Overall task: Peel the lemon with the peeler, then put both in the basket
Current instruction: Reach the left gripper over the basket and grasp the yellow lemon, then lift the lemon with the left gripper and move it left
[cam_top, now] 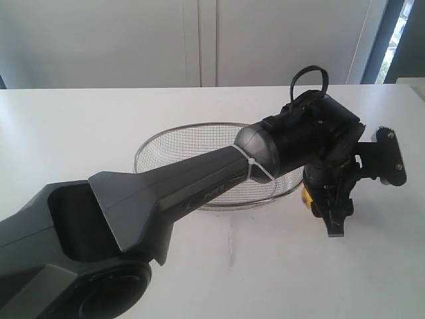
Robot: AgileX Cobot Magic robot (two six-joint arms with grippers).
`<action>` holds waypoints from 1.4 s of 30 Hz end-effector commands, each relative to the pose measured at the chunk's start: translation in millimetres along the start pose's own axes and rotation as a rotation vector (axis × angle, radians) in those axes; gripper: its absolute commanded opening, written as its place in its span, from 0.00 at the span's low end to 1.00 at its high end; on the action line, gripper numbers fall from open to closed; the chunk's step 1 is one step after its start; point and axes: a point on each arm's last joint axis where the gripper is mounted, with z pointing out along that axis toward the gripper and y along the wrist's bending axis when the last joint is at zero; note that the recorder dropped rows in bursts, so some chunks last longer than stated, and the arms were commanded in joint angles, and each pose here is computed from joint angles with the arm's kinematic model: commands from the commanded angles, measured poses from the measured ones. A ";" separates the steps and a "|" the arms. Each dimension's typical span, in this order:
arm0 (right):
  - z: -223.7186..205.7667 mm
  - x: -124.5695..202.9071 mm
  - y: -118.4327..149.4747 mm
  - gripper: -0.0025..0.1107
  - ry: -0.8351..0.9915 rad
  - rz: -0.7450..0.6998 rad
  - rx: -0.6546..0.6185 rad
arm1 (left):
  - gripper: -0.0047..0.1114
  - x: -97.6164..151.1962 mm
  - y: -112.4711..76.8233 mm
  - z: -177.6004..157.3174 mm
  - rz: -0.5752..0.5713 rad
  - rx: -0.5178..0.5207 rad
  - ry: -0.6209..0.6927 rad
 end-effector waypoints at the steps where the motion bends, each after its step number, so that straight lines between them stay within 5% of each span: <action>1: -1.9 -1.0 -1.9 0.02 -0.032 -0.002 0.014 | 0.04 -8.7 2.4 -27.9 -0.030 0.026 -0.035; 9: -2.2 -2.5 -6.2 0.02 -0.049 0.020 0.060 | 0.04 -1.2 11.0 -53.9 -0.030 0.079 0.001; 14: -2.3 -3.4 -6.9 0.02 -0.059 0.022 0.068 | 0.04 5.3 15.3 -68.8 -0.028 0.210 -0.047; 23: -2.8 -5.3 -11.0 0.02 -0.082 0.038 0.112 | 0.04 42.2 57.6 -109.7 -0.137 0.404 -0.213; 35: 3.1 -4.4 -8.6 0.02 -0.108 0.028 0.096 | 0.04 103.0 126.5 -171.0 -0.335 0.401 -0.500; 42: 6.9 -2.8 -7.2 0.02 -0.115 0.022 0.088 | 0.04 126.3 129.7 -185.3 -0.344 0.410 -0.509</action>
